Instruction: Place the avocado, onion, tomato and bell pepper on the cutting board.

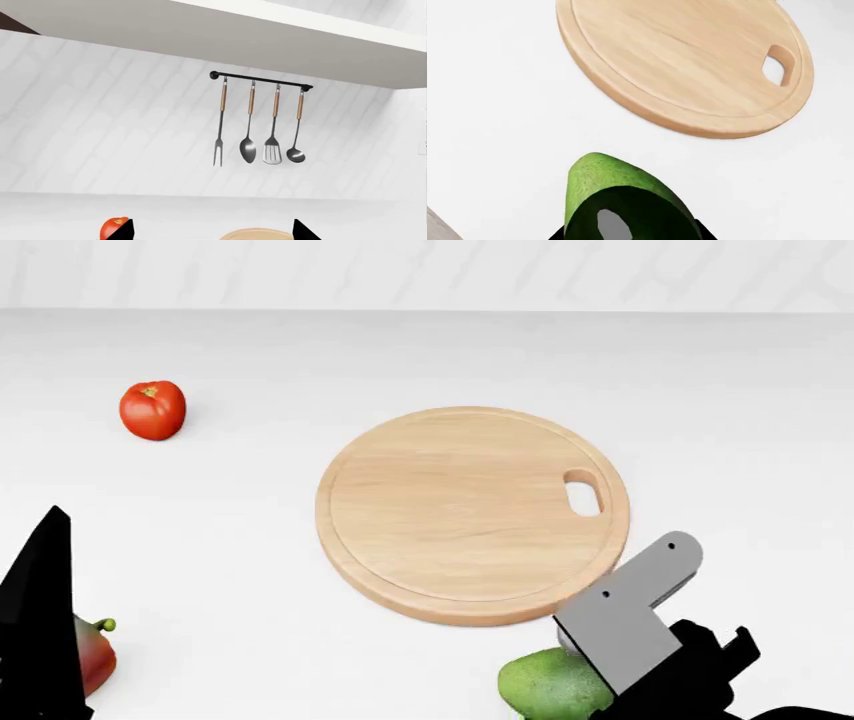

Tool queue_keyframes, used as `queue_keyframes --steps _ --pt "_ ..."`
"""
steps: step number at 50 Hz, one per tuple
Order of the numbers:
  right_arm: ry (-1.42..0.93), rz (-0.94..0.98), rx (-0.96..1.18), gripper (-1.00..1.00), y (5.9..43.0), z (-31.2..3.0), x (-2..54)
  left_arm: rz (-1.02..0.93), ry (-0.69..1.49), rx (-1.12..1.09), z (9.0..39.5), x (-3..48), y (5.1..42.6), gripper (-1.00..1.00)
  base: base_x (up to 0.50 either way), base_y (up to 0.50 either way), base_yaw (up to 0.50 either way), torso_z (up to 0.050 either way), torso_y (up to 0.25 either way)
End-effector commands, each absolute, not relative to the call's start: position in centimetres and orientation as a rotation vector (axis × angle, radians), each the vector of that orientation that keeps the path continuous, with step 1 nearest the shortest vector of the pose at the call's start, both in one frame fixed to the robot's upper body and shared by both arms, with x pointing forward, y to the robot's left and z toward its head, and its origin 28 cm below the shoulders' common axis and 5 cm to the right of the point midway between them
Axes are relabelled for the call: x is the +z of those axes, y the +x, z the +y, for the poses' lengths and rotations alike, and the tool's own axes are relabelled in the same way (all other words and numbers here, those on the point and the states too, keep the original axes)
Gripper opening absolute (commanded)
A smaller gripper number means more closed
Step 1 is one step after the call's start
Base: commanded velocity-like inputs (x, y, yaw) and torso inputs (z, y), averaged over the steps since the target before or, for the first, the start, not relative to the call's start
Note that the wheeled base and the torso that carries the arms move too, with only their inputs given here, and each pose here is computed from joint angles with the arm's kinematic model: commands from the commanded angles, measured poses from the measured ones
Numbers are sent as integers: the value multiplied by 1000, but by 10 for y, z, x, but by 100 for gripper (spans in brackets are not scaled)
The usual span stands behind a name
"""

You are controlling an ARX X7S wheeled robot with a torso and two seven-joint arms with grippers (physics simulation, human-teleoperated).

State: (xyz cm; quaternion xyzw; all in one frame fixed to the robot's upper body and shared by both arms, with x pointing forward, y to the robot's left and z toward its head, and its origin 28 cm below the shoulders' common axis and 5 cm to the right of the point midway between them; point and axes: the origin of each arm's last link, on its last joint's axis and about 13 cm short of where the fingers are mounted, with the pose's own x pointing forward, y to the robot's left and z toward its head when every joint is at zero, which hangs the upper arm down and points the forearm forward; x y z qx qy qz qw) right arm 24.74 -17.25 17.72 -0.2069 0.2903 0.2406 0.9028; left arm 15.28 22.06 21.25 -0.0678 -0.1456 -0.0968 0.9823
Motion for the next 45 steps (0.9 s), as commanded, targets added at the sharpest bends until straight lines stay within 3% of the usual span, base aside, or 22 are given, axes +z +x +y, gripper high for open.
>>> queue_keyframes --steps 1,7,18,28,45 --pt "-471 566 564 -100 243 -169 177 -292 -139 -198 220 214 152 100 0 0 0 0 0" --pt "-486 464 632 -100 235 -163 199 -297 -144 -203 219 216 153 100 0 0 0 0 0" --pt "-463 62 624 -100 195 -139 287 -322 -153 -188 224 218 159 100 0 0 0 0 0" --pt "-301 30 431 -100 254 -131 319 -347 -152 -175 230 217 176 100 0 0 0 0 0" --pt "-228 164 335 -100 348 -132 291 -362 -158 -165 233 212 184 100 0 0 0 0 0"
